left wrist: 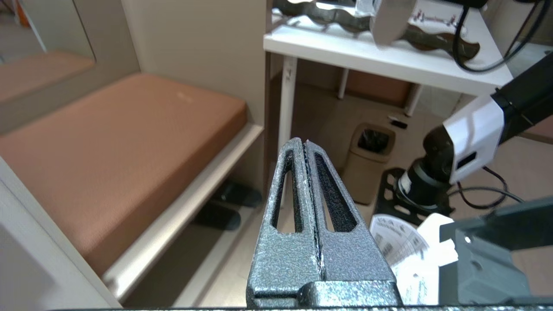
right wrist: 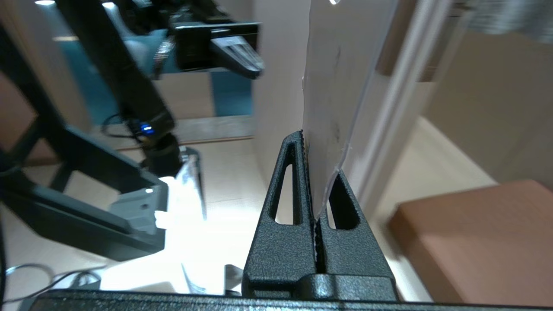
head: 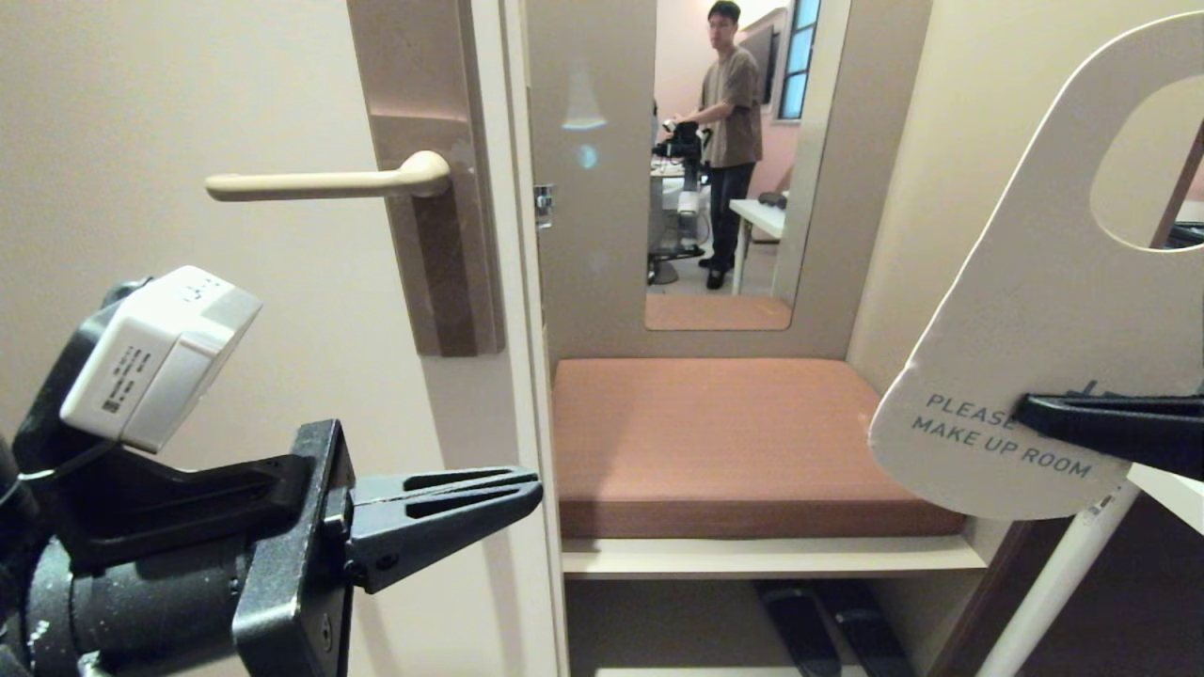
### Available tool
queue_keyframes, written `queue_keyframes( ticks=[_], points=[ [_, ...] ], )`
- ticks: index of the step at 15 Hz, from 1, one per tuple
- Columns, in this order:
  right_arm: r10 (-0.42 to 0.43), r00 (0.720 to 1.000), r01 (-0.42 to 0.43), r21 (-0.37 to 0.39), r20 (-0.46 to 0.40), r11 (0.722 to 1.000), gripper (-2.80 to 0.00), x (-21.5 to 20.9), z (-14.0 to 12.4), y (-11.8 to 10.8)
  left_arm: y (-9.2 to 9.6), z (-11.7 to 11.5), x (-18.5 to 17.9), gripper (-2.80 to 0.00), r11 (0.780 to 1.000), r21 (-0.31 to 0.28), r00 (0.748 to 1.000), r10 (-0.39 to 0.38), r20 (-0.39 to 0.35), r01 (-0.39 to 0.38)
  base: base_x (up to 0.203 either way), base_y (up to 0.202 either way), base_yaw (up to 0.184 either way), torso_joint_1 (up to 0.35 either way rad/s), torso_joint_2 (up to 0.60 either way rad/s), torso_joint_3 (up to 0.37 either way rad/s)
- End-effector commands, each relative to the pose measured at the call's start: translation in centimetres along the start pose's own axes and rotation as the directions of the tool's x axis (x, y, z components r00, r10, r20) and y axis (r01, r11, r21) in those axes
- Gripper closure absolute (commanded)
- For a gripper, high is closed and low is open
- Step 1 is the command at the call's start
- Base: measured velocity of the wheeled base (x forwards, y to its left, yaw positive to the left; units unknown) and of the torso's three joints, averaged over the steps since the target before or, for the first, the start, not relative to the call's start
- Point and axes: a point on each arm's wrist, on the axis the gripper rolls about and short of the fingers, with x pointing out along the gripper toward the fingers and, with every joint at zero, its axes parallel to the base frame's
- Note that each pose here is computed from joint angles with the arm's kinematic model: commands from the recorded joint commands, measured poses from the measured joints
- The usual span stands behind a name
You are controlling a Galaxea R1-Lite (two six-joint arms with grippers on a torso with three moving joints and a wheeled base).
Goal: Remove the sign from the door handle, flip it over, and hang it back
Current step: Hand it to the other hand
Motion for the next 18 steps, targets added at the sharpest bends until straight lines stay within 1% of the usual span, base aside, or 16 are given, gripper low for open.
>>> queue_keyframes(
  ticks=[1, 3, 5, 7, 9, 10, 14, 18],
  points=[
    [0.044, 0.999, -0.044, 0.015, -0.011, 0.999, 0.00, 0.8, -0.3, -0.1, 0.2, 0.0, 0.4, 0.00, 1.000, 0.009, 1.000, -0.004, 0.011, 0.004, 0.000, 0.000, 0.000, 0.000, 0.00, 0.000],
    [0.079, 0.997, -0.079, 0.031, -0.024, 0.996, 0.00, 1.6, -0.6, -0.3, 0.4, 0.0, 0.9, 0.00, 1.000, 0.012, 1.000, -0.009, 0.019, 0.008, 0.000, 0.000, 0.000, 0.000, 0.00, 0.000],
    [0.104, 0.994, -0.103, 0.033, -0.027, 0.994, 0.00, 2.4, -0.7, -0.5, -0.1, -0.2, 1.5, 0.00, 0.999, 0.012, 0.999, -0.045, 0.014, 0.045, 0.000, 0.000, 0.000, 0.000, 0.00, 0.000],
    [0.109, 0.994, -0.108, 0.028, -0.024, 0.994, 0.00, 2.8, -0.8, -1.0, -0.6, -0.4, 2.0, 0.00, 0.997, 0.009, 0.997, -0.077, 0.001, 0.077, 0.000, 0.000, 0.000, 0.000, 0.00, 0.000],
    [0.109, 0.994, -0.108, 0.026, -0.023, 0.994, 0.00, 3.0, -0.8, -1.2, -0.5, -0.5, 2.3, 0.00, 0.997, 0.008, 0.997, -0.079, -0.007, 0.079, 0.000, 0.000, 0.000, 0.000, 0.00, 0.000],
    [0.109, 0.994, -0.108, 0.030, -0.026, 0.994, 0.00, 3.0, -0.9, -1.3, -0.5, -0.6, 2.3, -2.80, 0.997, 0.007, 0.997, -0.078, -0.010, 0.078, 0.000, 0.000, 0.000, 0.000, 0.00, 0.000],
    [0.109, 0.994, -0.108, 0.036, -0.030, 0.994, 0.00, 3.3, -1.1, -1.6, -0.6, -0.2, 2.9, -2.80, 0.996, 0.012, 0.996, -0.093, -0.005, 0.093, 0.000, 0.000, 0.000, 0.000, 0.00, 0.000],
    [0.119, 0.993, -0.118, 0.031, -0.028, 0.993, 0.00, 3.8, -0.7, -1.9, -0.7, 0.6, 4.7, -2.80, 0.992, 0.020, 0.993, -0.121, 0.006, 0.121, 0.000, 0.000, 0.000, 0.000, 0.00, 0.000]
  ],
)
